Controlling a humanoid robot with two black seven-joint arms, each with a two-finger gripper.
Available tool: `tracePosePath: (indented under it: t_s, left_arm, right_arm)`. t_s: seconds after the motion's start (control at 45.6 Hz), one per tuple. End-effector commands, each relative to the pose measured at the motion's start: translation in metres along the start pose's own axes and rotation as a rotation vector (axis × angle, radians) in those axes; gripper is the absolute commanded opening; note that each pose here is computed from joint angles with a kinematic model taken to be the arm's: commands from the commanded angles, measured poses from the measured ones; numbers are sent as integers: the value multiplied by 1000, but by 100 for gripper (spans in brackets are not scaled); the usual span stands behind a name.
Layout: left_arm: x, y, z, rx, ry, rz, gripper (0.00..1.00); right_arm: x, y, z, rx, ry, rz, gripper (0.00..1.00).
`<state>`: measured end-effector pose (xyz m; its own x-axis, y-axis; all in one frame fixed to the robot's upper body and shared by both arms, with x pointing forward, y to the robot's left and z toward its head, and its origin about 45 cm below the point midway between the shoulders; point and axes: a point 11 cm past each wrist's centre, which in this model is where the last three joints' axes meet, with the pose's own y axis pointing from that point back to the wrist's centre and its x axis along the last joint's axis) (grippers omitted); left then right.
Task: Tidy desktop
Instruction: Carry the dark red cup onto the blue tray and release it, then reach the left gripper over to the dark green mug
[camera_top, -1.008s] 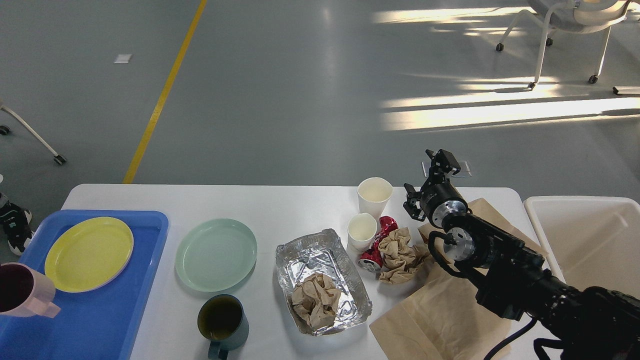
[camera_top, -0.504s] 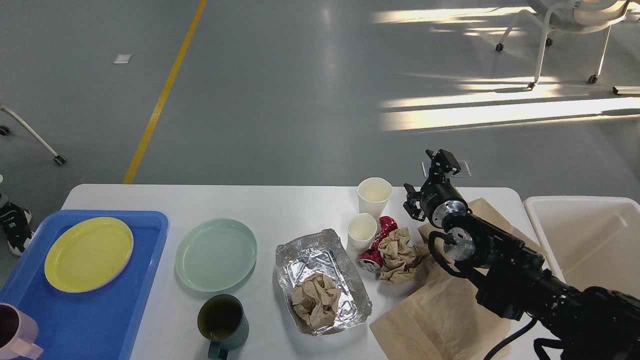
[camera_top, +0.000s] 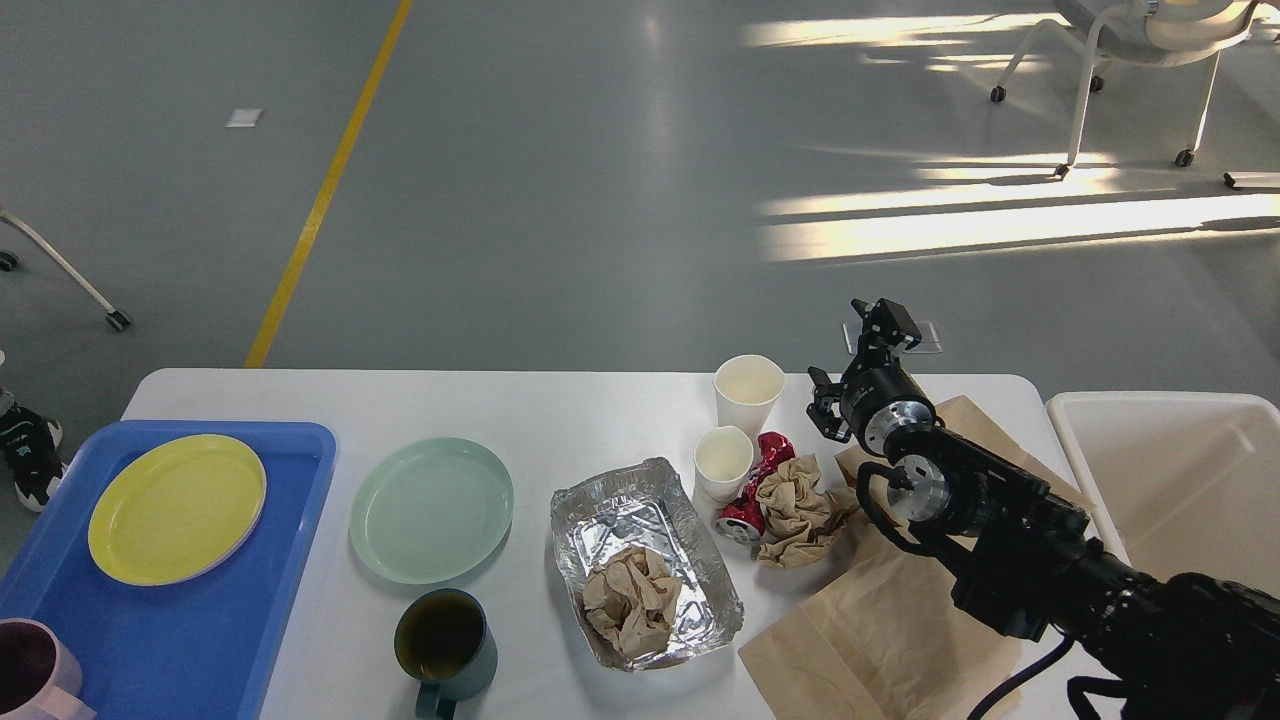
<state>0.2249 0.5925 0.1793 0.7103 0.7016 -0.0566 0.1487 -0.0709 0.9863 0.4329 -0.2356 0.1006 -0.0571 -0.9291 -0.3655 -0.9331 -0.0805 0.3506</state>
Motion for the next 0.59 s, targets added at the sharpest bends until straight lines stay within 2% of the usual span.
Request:
tracePosePath:
  t_s: [0.0,0.066,0.219,0.263,0.438,0.57]
  left_arm:
    - [-1,-1,0,-2,1,-3,24]
    - [-1,-1,0,-4,1,-3,35]
    - [-1,-1,0,-2,1,-3,79]
    - [-1,-1,0,-2,0,-3,88]
    - [5,12,1,-8,2,21,92]
    - [18,36,0,28,-14,71,93]
  right_arm:
    - [0,0,0,0,0,0,100]
    - [0,0,0,0,0,0,100]
    - [0,0,0,0,0,0,100]
    - [0,0,0,0,0,0,100]
    - [0,0,0,0,0,0,100]
    - [-1,0,0,1,0,-1,100]
